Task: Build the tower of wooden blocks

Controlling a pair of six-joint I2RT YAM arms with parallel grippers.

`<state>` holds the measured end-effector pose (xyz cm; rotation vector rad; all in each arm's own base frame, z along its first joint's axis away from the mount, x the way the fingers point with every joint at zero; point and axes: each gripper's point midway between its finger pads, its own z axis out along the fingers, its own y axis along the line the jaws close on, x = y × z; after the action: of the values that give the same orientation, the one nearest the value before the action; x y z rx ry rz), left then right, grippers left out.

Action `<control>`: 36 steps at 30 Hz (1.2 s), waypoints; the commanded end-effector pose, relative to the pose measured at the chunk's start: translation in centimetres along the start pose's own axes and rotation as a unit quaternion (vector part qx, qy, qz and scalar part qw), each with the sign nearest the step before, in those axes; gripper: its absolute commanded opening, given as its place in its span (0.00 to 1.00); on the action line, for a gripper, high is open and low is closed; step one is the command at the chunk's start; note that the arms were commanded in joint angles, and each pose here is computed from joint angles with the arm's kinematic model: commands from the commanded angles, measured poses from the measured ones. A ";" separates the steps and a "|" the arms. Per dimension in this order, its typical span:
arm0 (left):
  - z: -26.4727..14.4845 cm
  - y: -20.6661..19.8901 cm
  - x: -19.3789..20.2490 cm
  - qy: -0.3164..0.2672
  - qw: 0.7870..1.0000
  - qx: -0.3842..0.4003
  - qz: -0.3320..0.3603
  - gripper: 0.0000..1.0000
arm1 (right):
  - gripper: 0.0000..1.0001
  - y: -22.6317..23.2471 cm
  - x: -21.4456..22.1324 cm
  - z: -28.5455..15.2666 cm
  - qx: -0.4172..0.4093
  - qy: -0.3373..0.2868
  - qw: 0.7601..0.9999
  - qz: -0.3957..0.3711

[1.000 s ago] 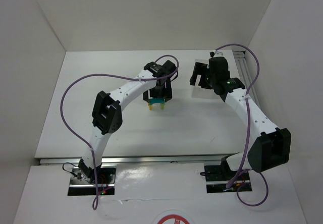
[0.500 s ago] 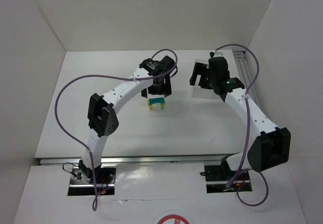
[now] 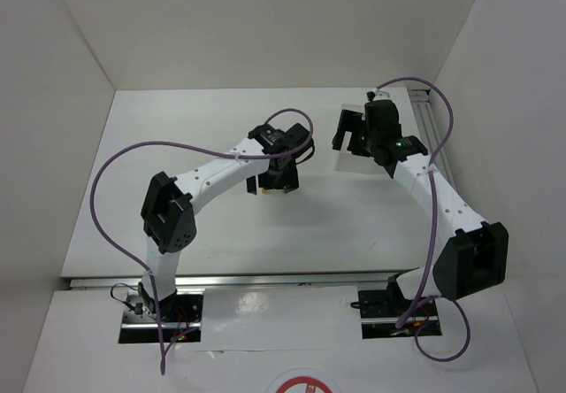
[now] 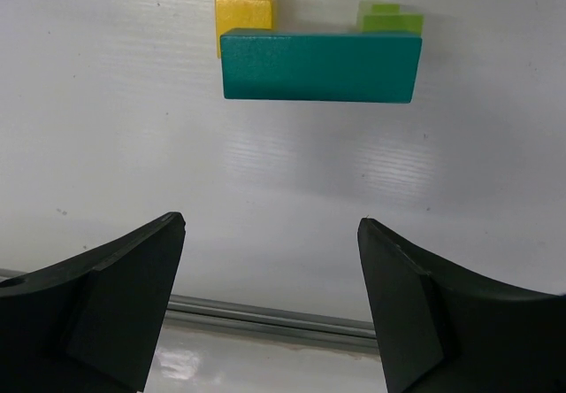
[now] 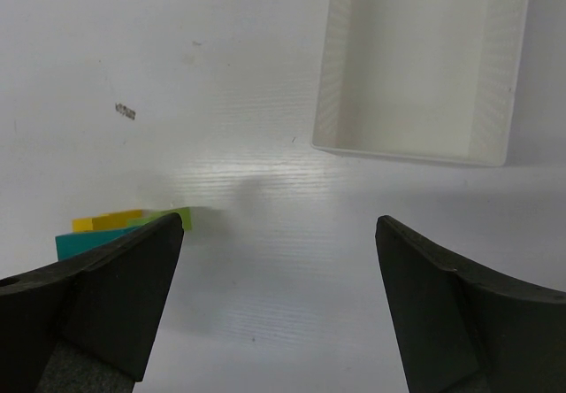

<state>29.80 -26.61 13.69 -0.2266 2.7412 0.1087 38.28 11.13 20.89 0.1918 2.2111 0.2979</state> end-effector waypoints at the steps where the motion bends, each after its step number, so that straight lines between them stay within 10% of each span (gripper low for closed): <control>1: -0.4 -0.9 -1.2 -0.017 0.999 0.026 -0.028 0.92 | 0.97 0.7 -1.8 0.0 -0.005 -0.025 1.000 0.003; 36: 3.3 -2.5 -2.8 -0.002 0.999 0.033 -0.014 0.82 | 0.97 0.6 -1.6 0.3 -0.003 -0.020 1.000 0.003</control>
<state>33.40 -28.29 10.28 -0.2530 2.7575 0.0390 38.44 11.04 20.39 0.1964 2.2225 0.2852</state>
